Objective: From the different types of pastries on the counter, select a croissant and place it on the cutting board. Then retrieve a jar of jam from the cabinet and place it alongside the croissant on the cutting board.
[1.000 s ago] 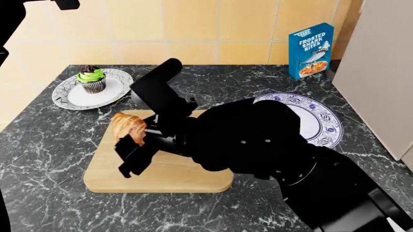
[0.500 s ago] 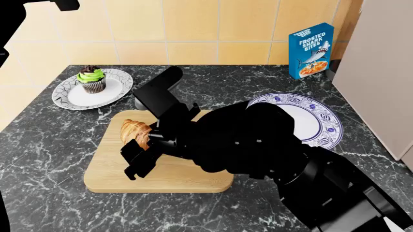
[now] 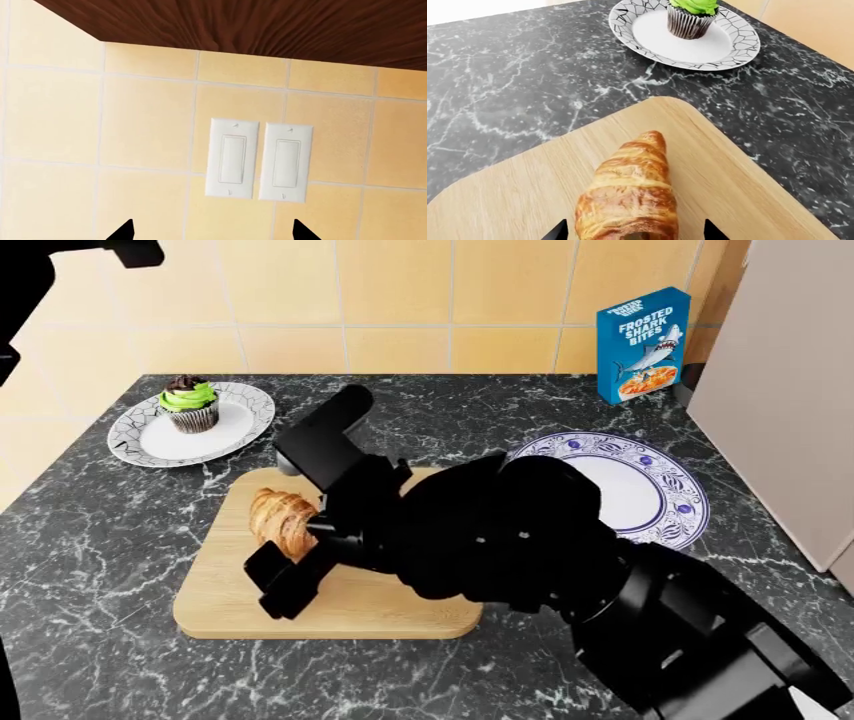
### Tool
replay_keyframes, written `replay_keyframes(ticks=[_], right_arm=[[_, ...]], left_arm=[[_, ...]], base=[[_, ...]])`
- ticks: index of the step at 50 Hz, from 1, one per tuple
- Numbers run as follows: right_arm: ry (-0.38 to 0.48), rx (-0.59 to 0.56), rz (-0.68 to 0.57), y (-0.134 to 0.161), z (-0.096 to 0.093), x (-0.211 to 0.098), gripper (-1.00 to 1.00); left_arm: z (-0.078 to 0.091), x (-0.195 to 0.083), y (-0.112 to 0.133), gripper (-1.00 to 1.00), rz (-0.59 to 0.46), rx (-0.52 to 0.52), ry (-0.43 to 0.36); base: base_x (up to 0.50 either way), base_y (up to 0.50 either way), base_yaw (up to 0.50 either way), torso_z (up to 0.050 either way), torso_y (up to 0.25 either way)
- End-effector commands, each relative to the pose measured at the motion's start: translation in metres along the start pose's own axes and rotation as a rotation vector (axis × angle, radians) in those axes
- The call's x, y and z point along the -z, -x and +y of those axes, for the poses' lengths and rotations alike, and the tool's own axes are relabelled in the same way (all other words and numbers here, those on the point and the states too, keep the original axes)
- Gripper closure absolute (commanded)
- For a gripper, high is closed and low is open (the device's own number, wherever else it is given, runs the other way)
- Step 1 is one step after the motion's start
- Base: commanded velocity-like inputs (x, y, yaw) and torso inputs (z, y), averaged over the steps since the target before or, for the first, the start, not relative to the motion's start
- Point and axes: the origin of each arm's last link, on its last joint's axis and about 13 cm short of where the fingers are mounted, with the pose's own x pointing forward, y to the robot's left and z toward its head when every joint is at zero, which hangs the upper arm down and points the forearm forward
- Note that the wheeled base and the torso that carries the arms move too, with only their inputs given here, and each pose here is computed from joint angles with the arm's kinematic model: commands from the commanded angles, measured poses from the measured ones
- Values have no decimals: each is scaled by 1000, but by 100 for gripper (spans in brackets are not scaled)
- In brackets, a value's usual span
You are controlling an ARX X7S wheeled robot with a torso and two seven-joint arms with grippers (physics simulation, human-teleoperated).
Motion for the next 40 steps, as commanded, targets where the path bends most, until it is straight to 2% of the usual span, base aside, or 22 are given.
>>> replay_keyframes(ticks=[1, 9, 16, 24, 28, 32, 37, 40], right_arm=[[32, 42, -91, 16, -6, -23, -100], [80, 89, -253, 52, -10, -65, -100], [70, 115, -333, 72, -13, -81, -100], [-24, 354, -499, 113, -44, -88, -100], [-88, 472, -552, 132, -54, -79, -100], [-98, 579, -584, 148, -61, -71, -100], [-128, 669, -666, 165, -73, -64, -100], [-131, 693, -639, 168, -77, -62, -100]], left_arm=[[1, -1, -1, -100, -3, -4, 2], [-1, -5, -2, -100, -12, 2, 3], [-1, -8, 0, -100, -19, 4, 2], [0, -11, 7, -100, -22, 3, 19], [-1, -12, 11, -100, -19, 6, 26], [-3, -11, 12, -100, -18, 8, 34], [-5, -10, 12, -100, -15, 13, 39], [-6, -10, 12, -100, -15, 16, 41]], base=[[0, 0, 0, 0, 0], [0, 0, 0, 0, 0], [0, 0, 0, 0, 0], [0, 0, 0, 0, 0], [0, 0, 0, 0, 0], [0, 0, 0, 0, 0], [0, 0, 0, 0, 0], [-8, 0, 0, 0, 0]])
